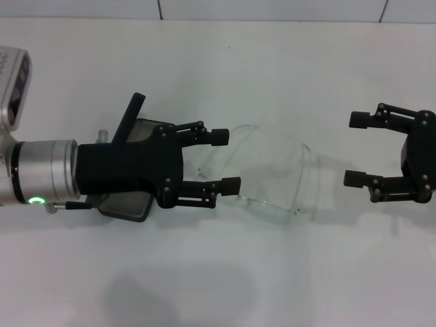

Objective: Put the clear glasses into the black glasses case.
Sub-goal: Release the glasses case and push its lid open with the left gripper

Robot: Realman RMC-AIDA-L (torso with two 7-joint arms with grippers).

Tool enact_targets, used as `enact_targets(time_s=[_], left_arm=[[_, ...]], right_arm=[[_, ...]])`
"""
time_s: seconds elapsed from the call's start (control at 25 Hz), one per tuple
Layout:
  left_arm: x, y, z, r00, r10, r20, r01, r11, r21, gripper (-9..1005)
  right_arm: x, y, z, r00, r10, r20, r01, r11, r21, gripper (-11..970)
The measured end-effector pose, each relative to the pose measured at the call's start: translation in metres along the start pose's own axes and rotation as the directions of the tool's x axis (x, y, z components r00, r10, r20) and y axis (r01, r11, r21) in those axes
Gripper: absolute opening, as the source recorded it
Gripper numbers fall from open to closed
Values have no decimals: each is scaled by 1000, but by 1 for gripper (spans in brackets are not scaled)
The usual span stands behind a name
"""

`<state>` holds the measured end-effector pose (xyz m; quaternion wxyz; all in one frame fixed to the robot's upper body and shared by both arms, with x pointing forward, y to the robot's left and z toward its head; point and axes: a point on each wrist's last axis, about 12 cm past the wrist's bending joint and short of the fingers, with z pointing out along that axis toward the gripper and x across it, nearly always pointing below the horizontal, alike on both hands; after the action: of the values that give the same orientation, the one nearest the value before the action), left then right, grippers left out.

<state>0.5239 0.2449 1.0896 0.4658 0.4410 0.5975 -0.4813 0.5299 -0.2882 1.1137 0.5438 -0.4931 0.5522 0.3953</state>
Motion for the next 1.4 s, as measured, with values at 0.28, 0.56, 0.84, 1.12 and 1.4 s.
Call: enact_targets(time_s=[0.28, 0.56, 0.84, 1.12, 1.4], left_arm=[[1, -1, 2, 1000, -10, 7, 10, 1000, 1, 846], [1, -1, 1, 999, -22, 31, 23, 1000, -22, 833], [-28, 26, -33, 983, -181, 8, 178, 960, -216, 819], [-38, 38, -60, 941, -306, -145, 203, 853, -480, 806], [-22, 37, -65, 892, -408, -198, 234, 789, -569, 792]], right_arm=[[2, 2, -1, 1000, 5, -4, -5, 1000, -1, 873], [4, 5, -4, 1000, 13, -6, -13, 1000, 4, 873], [3, 6, -7, 1000, 17, -2, -17, 1000, 1, 872], [4, 6, -7, 1000, 22, -4, -22, 1000, -4, 873], [2, 5, -3, 1000, 18, 2, -18, 1000, -11, 873]])
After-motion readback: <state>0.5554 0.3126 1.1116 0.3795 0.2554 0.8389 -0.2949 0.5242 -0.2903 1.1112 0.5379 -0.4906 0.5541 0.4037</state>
